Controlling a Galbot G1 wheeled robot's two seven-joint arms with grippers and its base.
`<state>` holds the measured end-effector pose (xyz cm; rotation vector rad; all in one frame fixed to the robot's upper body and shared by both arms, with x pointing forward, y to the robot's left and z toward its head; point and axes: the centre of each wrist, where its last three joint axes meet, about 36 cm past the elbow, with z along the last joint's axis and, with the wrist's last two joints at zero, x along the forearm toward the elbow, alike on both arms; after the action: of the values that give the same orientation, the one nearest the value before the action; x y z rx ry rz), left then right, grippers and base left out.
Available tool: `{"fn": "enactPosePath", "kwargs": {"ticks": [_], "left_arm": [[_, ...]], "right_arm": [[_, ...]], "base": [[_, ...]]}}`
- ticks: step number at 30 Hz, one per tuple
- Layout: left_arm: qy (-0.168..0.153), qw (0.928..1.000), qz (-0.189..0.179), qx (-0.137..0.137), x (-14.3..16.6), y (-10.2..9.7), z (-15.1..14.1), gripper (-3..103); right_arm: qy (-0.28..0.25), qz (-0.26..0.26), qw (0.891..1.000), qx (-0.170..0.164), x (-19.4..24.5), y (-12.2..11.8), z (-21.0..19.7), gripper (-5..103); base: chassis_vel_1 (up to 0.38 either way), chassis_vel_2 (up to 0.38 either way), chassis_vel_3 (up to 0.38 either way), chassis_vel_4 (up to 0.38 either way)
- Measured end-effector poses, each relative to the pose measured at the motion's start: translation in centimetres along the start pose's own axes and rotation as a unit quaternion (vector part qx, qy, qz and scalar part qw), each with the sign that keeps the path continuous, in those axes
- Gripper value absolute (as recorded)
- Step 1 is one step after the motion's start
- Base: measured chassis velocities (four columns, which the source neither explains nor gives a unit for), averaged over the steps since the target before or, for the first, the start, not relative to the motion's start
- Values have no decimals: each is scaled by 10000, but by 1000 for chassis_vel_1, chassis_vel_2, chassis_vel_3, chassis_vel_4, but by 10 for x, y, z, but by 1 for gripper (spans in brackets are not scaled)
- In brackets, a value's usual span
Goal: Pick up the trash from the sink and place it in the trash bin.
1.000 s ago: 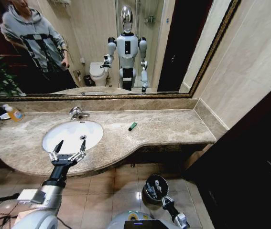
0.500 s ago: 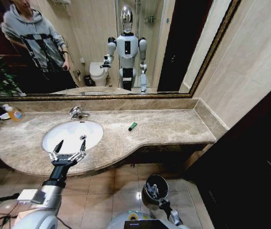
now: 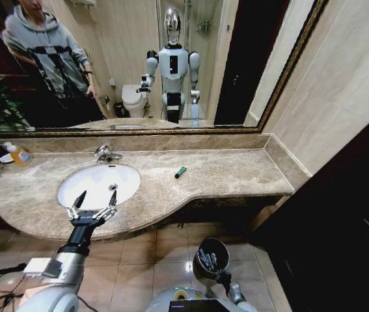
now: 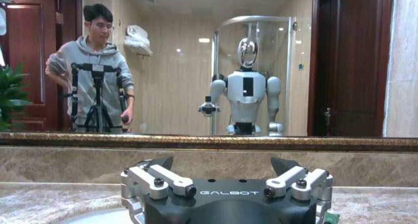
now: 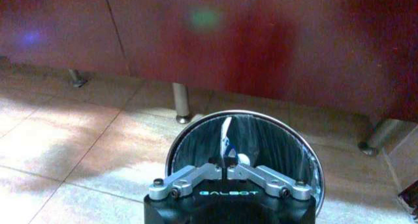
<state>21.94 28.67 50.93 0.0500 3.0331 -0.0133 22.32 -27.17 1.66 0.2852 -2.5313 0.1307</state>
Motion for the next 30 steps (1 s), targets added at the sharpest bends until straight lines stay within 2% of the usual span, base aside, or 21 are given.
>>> {"fn": "enactPosePath", "kwargs": {"ticks": [3, 6, 9, 10, 12, 13, 14, 18, 19, 22, 24, 26, 27, 30], "left_arm": [[0, 10000, 0, 0, 0, 0, 0, 100], [0, 10000, 0, 0, 0, 0, 0, 100], [0, 10000, 0, 0, 0, 0, 0, 100], [0, 10000, -1, 0, 0, 0, 0, 100], [0, 10000, 0, 0, 0, 0, 0, 100], [0, 10000, 0, 0, 0, 0, 0, 100], [0, 10000, 0, 0, 0, 0, 0, 100], [0, 10000, 0, 0, 0, 0, 0, 100], [0, 10000, 0, 0, 0, 0, 0, 100], [0, 10000, 0, 0, 0, 0, 0, 100], [0, 10000, 0, 0, 0, 0, 0, 100], [0, 10000, 0, 0, 0, 0, 0, 100], [0, 10000, 0, 0, 0, 0, 0, 100], [0, 10000, 0, 0, 0, 0, 0, 100]], "right_arm": [[38, 21, 10000, -29, -4, 3, -3, -1], [107, 104, 9999, -48, -6, 5, -4, 15], [176, 181, 9997, -45, -6, 6, -4, 21], [200, 229, 9995, -39, -6, 7, -5, 32], [208, 250, 9995, -42, -6, 8, -5, 32], [209, 254, 9994, -43, -6, 8, -5, 37], [209, 254, 9994, -43, -6, 8, -5, 37], [171, 376, 9991, 45, -6, 12, -5, 59], [171, 376, 9991, 45, -6, 12, -5, 59], [109, 405, 9991, 47, -4, 16, -4, 75], [107, 406, 9991, 45, -4, 17, -4, 75], [94, 449, 9989, 9, -4, 19, -4, 86], [94, 449, 9989, 9, -4, 19, -4, 86], [-26, 526, 9986, -64, -2, 23, -4, 99]], "base": [[0, 0, 0, 0], [0, 0, 0, 0], [0, 0, 0, 0], [0, 0, 0, 0], [0, 0, 0, 0], [0, 0, 0, 0], [0, 0, 0, 0], [0, 0, 0, 0], [0, 0, 0, 0], [0, 0, 0, 0], [0, 0, 0, 0], [0, 0, 0, 0], [0, 0, 0, 0], [0, 0, 0, 0]]}}
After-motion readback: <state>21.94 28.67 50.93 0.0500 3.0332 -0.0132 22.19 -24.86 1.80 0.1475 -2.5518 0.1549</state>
